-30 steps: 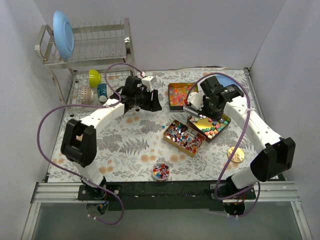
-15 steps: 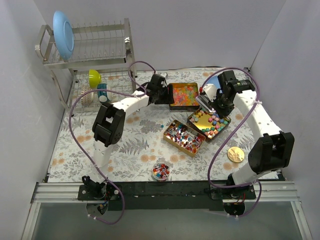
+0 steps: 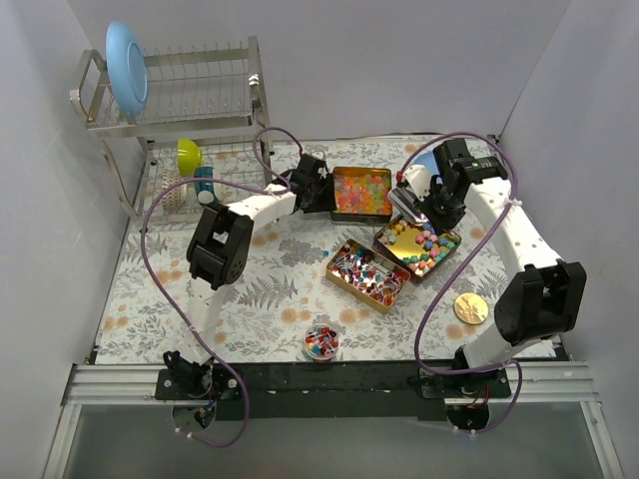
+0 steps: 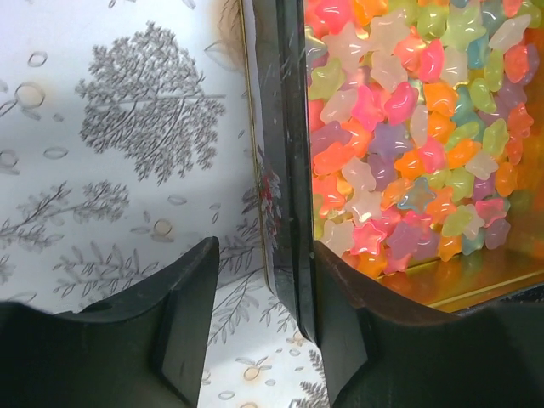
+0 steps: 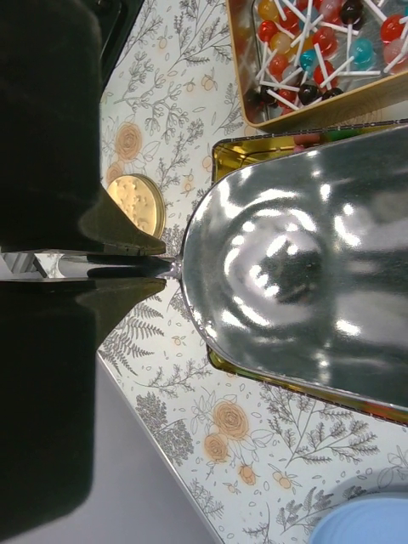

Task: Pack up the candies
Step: Move the storage box to the center of the board.

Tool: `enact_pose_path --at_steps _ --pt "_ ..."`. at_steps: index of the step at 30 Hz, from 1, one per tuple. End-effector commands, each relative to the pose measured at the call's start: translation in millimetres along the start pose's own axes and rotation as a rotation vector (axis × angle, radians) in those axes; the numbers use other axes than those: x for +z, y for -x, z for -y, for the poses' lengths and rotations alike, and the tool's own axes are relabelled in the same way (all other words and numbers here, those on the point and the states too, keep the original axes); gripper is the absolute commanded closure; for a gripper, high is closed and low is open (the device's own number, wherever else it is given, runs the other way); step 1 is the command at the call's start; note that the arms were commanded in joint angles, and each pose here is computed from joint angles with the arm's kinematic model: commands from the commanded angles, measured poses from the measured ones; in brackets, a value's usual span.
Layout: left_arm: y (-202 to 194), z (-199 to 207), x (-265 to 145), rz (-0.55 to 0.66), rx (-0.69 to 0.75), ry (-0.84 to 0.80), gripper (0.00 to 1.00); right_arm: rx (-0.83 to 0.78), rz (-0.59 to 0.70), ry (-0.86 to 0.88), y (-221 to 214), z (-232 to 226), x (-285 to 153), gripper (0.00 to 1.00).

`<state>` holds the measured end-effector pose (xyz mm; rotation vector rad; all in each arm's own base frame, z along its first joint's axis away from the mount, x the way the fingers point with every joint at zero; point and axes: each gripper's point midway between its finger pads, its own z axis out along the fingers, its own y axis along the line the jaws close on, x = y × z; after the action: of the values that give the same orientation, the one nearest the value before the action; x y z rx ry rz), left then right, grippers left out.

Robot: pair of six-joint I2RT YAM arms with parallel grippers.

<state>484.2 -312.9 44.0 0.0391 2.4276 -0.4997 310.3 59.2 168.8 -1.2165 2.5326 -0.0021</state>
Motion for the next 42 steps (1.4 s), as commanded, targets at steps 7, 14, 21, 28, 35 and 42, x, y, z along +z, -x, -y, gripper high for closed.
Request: enact_pose_path --at_steps 7,14,21,28,35,42 --pt "-28 -32 -46 -0.069 0.052 0.060 0.60 -0.008 0.074 0.006 28 10 -9 0.99" --pt "-54 -36 -58 -0.129 0.137 -0.001 0.63 -0.013 0.084 0.017 39 15 -7 0.99" --pt "-66 -31 -67 -0.138 0.235 -0.071 0.69 -0.054 0.087 0.045 45 15 -6 0.99" --pt "-70 -5 -73 -0.115 0.306 -0.144 0.71 -0.138 0.063 0.057 45 5 -2 0.99" --pt "-83 8 -78 -0.153 0.266 -0.155 0.71 -0.156 0.046 0.051 48 2 1 0.99" --pt "-98 8 -94 -0.175 0.236 -0.151 0.66 -0.182 0.041 0.041 50 3 0 0.99"
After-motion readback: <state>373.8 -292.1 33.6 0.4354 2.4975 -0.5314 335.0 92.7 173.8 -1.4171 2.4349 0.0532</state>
